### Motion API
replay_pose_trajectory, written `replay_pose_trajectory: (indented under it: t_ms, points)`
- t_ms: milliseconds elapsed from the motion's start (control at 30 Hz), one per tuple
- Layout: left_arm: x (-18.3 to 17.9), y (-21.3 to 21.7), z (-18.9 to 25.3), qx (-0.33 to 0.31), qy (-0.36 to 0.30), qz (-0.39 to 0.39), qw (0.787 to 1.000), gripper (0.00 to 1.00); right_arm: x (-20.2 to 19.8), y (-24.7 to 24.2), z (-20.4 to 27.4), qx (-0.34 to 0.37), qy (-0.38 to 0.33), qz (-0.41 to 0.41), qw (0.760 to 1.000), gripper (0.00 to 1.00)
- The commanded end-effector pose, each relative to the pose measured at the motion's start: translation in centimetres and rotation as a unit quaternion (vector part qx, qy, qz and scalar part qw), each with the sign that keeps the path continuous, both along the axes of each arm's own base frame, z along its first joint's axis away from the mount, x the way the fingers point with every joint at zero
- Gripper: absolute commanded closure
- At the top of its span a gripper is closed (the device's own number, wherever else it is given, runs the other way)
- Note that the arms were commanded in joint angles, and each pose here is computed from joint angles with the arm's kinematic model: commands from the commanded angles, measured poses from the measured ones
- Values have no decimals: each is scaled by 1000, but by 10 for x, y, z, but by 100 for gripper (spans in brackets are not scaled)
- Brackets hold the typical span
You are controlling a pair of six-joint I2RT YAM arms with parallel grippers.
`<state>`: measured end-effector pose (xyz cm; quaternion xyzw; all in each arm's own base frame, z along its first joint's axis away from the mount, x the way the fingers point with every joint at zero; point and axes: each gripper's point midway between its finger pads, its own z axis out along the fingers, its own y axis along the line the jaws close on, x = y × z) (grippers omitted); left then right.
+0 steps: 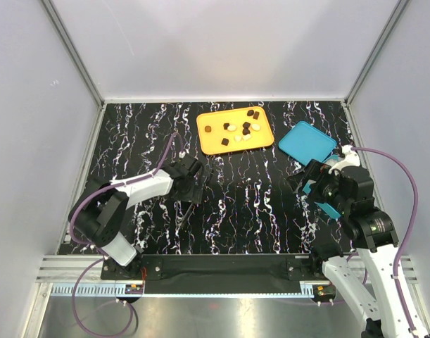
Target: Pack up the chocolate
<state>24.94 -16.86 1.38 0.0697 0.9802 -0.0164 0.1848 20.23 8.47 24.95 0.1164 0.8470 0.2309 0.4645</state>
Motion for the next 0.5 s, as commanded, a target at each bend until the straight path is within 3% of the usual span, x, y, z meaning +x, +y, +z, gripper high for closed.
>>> replay_pose_trajectory:
  t_ms: [0, 467]
  points:
    - [1, 2, -8, 14, 4, -3, 1000, 15, 7, -2, 13, -7, -26, -4, 1000, 0]
    - [-10, -1, 0, 0, 25, -18, 1000, 28, 7, -1, 15, -8, -25, 0, 1000, 0]
